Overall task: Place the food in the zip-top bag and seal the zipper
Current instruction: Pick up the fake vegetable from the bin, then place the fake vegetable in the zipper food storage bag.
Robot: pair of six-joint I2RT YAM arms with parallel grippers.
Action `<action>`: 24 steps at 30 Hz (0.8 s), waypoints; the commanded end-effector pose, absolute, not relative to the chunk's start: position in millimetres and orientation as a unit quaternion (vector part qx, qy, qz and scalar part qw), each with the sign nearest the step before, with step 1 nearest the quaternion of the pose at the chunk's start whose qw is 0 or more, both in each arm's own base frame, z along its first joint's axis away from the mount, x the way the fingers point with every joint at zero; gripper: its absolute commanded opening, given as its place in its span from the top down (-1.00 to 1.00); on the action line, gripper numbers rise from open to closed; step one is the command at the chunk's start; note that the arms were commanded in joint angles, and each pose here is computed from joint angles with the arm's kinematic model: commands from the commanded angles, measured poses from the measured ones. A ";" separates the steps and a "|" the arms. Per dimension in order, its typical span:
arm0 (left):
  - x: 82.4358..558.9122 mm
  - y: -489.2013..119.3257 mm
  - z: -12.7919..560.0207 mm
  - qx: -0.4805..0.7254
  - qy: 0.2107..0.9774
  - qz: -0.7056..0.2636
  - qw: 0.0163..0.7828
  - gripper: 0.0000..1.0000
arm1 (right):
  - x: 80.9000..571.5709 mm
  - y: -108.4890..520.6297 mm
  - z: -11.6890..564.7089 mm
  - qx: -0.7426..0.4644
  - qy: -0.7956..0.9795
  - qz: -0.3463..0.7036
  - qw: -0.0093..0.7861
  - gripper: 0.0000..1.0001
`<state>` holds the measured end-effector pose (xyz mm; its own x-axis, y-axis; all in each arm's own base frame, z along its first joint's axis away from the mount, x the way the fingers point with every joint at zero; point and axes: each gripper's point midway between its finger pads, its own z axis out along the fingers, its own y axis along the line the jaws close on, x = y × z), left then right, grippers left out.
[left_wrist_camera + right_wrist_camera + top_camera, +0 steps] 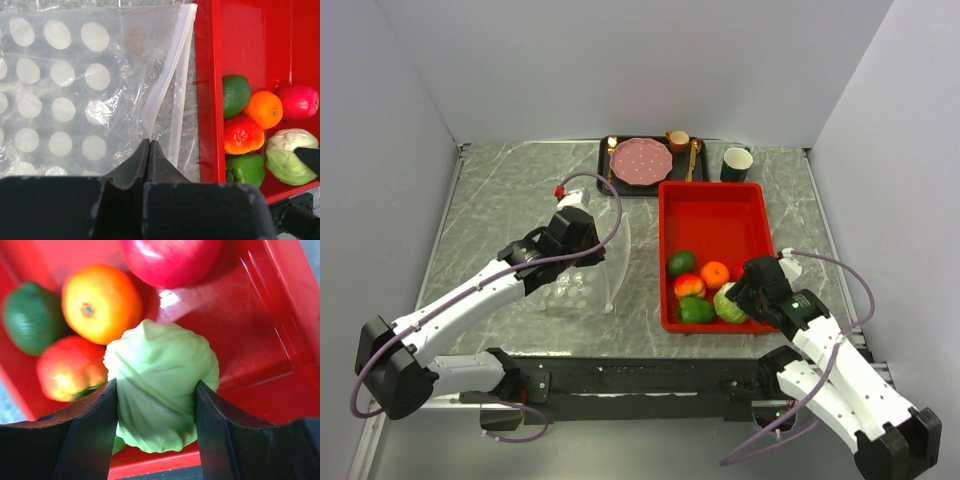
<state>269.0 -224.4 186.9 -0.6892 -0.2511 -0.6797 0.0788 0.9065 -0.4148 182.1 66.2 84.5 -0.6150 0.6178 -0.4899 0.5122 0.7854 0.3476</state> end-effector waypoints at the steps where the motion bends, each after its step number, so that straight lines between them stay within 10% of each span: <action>1: 275.5 -232.0 201.4 -0.044 0.884 -0.230 0.405 0.99 | 206.9 70.8 140.4 0.304 0.861 0.132 0.386 -0.01; 12: 277.4 -235.8 197.0 -0.041 0.885 -0.232 0.402 0.98 | 258.7 110.1 253.0 0.198 0.790 0.253 0.523 -0.04; 24: 277.3 -241.6 208.6 -0.045 0.881 -0.250 0.400 0.98 | 292.0 226.1 264.2 0.082 0.775 0.456 0.430 0.00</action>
<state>271.0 -234.2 175.8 -0.7200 -0.2261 -0.6561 0.0902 0.9069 -0.4115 286.3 182.9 221.5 -0.5952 0.5392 -0.5958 -0.0681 0.7049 0.7061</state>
